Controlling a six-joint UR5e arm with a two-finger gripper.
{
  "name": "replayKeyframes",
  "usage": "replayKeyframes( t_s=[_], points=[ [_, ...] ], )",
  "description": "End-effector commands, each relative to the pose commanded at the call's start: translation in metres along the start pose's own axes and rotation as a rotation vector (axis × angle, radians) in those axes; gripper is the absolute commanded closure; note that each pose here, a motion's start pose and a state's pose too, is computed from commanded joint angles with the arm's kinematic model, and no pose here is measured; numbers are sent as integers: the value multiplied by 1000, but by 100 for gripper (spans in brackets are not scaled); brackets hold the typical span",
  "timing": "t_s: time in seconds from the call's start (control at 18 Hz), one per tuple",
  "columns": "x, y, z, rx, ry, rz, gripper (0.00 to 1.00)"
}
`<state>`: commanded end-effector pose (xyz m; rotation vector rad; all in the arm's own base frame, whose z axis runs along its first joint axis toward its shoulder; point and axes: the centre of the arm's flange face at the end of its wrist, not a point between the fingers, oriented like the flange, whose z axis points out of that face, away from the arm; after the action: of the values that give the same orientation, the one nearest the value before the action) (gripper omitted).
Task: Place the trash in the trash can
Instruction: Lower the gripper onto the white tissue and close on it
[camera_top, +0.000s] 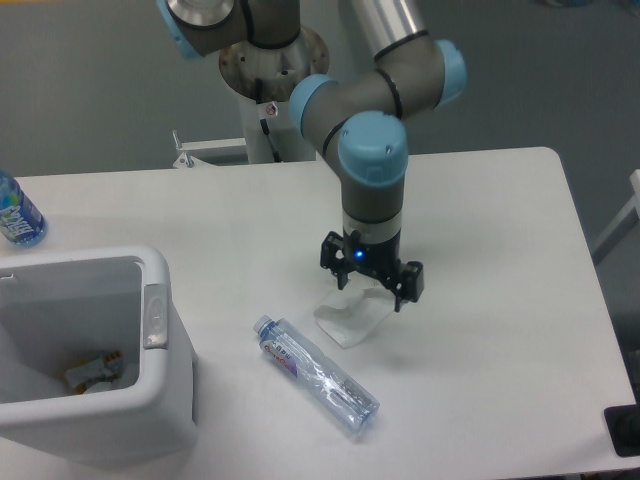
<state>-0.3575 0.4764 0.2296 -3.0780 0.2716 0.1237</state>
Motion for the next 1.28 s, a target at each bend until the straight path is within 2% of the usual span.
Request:
replayKeyframes(
  t_s=[0.28,0.5,0.61,0.94,1.0,1.28],
  points=[
    [9,-2,35,-64,35,19,0],
    [10,-2,36,-86,25,24,1],
    [9,-1,35,-86,24,22,18],
    [9,-1,31,-84,18,19,90],
    [9,-1,30,-81,16,19,97],
    [6,0,8,-58,-16,21,100]
  ],
)
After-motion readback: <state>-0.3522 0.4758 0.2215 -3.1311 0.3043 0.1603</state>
